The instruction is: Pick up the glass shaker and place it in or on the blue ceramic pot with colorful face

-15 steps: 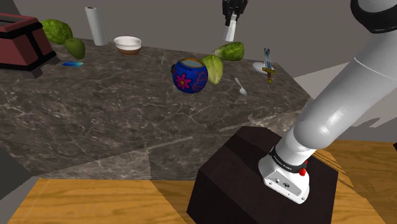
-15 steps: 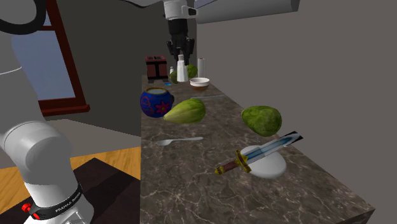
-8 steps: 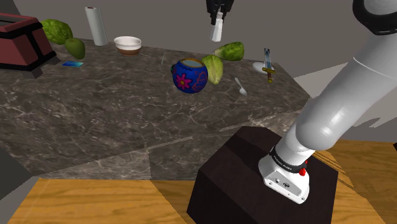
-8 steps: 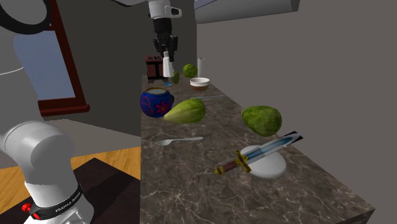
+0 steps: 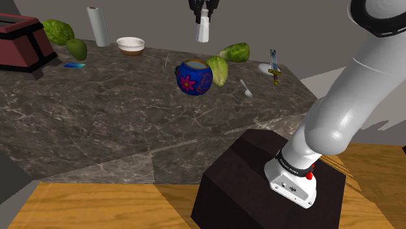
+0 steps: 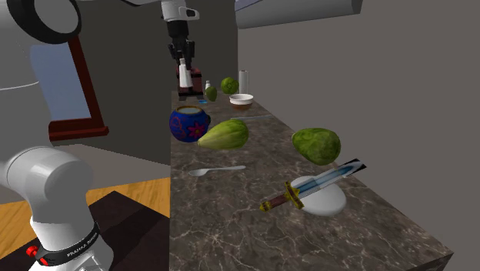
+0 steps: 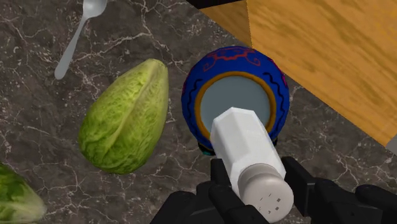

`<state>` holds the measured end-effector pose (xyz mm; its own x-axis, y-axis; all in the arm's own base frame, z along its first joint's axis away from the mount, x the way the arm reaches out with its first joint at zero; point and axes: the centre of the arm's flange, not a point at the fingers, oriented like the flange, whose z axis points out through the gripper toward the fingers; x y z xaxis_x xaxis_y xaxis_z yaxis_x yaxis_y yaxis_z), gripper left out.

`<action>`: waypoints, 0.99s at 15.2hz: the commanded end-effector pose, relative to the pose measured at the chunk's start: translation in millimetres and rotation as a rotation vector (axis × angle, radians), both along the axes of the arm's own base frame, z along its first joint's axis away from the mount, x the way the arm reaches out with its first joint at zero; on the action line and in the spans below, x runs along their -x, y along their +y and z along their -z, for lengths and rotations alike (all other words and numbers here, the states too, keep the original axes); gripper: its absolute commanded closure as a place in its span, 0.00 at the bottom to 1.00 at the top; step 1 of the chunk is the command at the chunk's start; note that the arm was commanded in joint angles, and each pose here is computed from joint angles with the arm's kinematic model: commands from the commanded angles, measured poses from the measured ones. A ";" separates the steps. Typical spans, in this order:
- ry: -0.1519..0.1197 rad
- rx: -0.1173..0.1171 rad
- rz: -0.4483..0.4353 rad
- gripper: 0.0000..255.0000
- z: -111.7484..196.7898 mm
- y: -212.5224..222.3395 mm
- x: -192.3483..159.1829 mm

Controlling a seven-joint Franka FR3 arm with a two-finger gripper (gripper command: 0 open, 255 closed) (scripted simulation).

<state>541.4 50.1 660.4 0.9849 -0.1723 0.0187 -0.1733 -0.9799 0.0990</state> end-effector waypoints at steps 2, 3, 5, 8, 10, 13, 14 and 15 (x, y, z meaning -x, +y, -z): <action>0.000 0.000 0.001 1.00 12.5 14.7 -1.8; 0.000 0.000 0.001 1.00 17.8 14.7 -1.8; 0.000 0.000 0.001 1.00 28.3 14.7 -1.8; 0.000 0.000 0.001 1.00 44.2 14.7 -1.8; 0.000 0.000 0.001 1.00 54.7 14.7 -1.8; 0.000 0.000 0.001 1.00 70.6 14.7 -1.8; 0.000 0.000 0.001 1.00 75.8 14.7 -1.8; 0.000 0.000 0.001 1.00 81.1 14.7 -1.8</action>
<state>542.3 64.3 584.5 0.9846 -0.1736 0.0181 -0.1746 -0.9797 0.0990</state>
